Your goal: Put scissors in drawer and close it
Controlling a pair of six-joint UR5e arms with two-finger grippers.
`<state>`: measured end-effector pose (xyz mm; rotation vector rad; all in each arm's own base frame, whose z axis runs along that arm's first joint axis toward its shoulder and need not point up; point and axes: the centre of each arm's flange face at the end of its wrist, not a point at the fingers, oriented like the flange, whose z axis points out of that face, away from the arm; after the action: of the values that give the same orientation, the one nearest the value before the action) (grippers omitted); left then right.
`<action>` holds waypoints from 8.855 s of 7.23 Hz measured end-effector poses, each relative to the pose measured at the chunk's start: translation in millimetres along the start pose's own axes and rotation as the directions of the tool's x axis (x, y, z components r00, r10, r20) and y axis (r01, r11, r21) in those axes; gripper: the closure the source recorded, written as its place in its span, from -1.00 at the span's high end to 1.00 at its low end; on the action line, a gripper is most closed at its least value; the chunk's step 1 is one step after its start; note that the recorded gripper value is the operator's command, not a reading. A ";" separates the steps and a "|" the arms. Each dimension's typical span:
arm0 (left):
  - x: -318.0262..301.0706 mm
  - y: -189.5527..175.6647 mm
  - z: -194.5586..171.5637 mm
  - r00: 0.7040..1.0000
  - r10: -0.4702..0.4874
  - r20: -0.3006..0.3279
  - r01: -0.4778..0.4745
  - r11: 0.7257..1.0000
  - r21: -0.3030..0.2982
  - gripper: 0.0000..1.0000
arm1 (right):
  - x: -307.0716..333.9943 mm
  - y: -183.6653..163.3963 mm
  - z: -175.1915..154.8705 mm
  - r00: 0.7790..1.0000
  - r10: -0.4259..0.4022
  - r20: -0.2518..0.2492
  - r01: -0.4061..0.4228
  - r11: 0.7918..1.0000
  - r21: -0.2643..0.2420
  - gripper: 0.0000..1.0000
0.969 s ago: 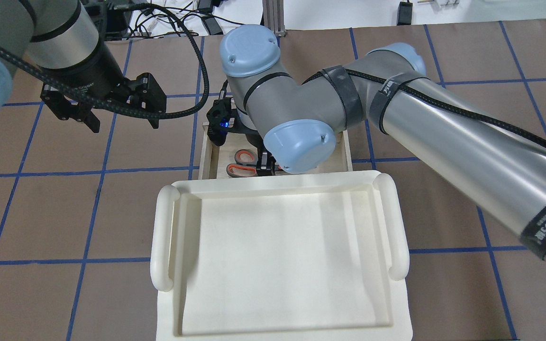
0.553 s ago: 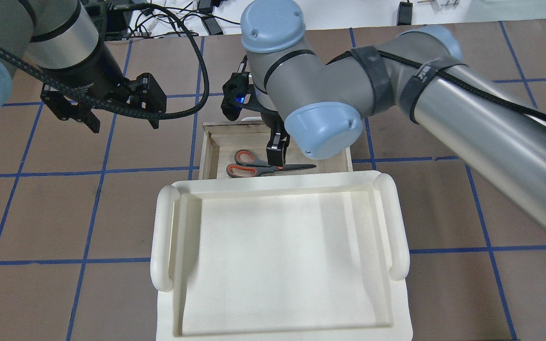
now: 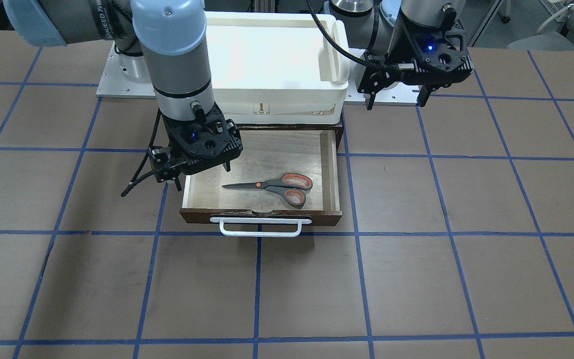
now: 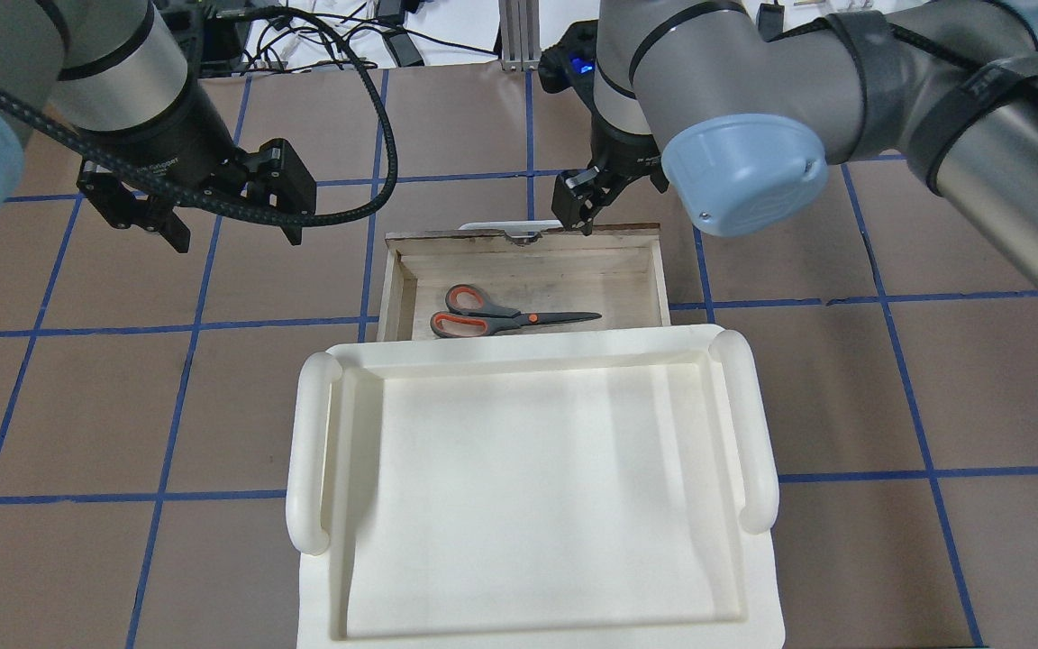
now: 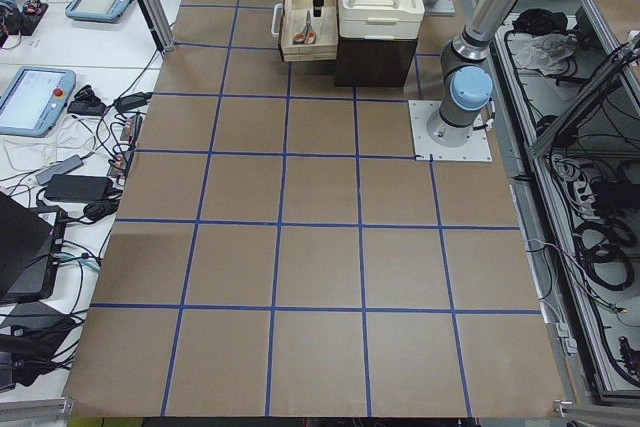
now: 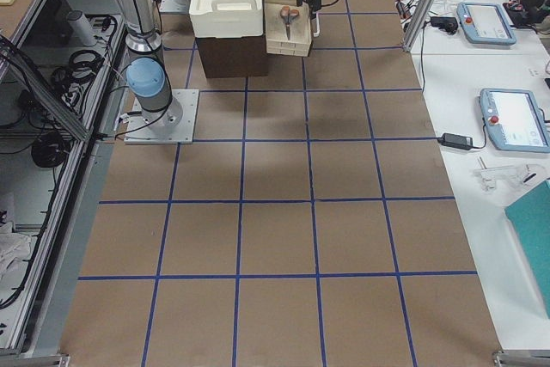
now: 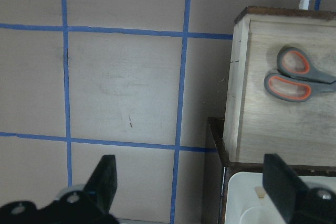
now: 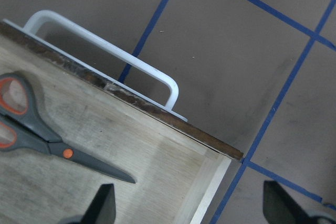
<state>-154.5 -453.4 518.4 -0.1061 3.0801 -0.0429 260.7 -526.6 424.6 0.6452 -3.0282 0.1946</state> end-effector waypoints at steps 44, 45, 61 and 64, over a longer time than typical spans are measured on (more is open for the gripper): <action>210.3 -21.9 181.4 0.995 0.084 -0.054 -0.098 0.930 -0.354 1.00 | 79.9 59.4 -74.2 0.916 0.400 -0.016 -0.400 0.917 -0.005 1.00; 208.6 -17.2 182.9 0.995 0.082 -0.050 -0.095 0.919 -0.383 1.00 | 79.9 59.2 -74.1 0.916 0.400 -0.016 -0.400 0.917 -0.005 1.00; 16.3 -37.2 -21.5 0.995 -0.018 -0.094 0.024 0.998 0.061 1.00 | 80.5 59.5 -73.9 0.916 0.400 -0.022 -0.400 0.917 -0.006 1.00; 11.8 -40.1 -22.1 0.997 -0.023 -0.073 0.028 0.997 0.078 1.00 | 80.4 59.7 -74.0 0.916 0.400 -0.022 -0.400 0.917 -0.007 1.00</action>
<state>-164.8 -493.7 541.0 -0.1431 3.1444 -0.1730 163.9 -495.3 496.4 0.0108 -3.1005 0.1928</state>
